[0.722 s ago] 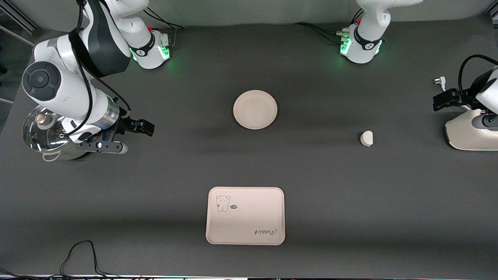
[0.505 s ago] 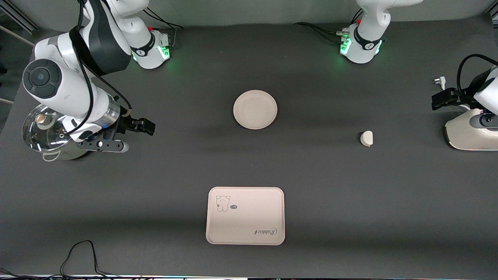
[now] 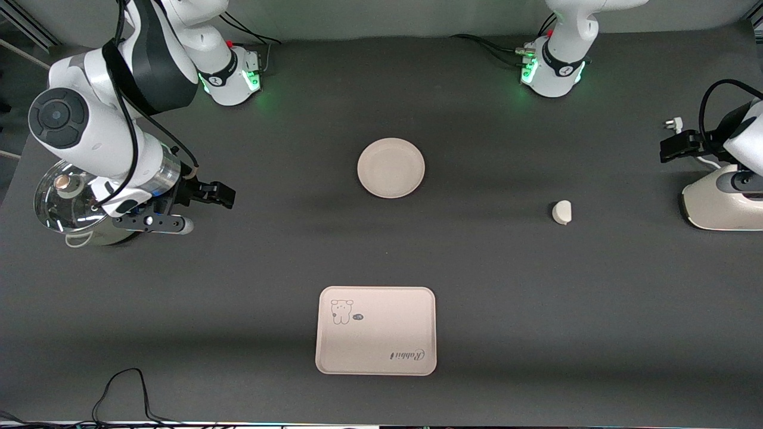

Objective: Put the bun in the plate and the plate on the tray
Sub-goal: 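Grasp the white bun with the left gripper while the right gripper moves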

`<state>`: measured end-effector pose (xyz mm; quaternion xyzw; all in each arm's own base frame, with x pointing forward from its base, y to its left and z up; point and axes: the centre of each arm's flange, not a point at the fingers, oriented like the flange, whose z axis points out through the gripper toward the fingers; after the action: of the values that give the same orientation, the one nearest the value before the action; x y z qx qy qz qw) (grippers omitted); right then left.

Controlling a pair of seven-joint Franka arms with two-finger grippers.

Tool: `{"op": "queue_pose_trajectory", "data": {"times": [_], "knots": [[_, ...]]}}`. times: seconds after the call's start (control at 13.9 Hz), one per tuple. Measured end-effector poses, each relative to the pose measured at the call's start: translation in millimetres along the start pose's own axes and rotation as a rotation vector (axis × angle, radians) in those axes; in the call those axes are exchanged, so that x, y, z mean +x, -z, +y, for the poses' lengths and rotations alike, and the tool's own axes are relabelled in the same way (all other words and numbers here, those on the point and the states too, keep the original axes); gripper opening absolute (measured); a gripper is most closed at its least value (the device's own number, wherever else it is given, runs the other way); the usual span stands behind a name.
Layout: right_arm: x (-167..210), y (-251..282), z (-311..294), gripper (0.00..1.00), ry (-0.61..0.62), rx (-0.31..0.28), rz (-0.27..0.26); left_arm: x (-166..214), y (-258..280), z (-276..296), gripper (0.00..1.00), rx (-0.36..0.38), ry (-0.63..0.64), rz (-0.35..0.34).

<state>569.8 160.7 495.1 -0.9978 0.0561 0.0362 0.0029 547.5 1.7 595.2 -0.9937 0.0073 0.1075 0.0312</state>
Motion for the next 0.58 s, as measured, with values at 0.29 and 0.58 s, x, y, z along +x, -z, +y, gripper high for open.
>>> {"op": "queue_pose_trajectory", "data": {"times": [0.29,0.58], "knots": [[1,-1,-1,1.0,-0.002,0.006,0.006,-38,-7,4,1.0,-0.007,-0.001,-0.025],[-4,-5,-16,1.0,-0.005,0.007,-0.002,-95,-25,11,1.0,-0.016,-0.006,0.001]]}}
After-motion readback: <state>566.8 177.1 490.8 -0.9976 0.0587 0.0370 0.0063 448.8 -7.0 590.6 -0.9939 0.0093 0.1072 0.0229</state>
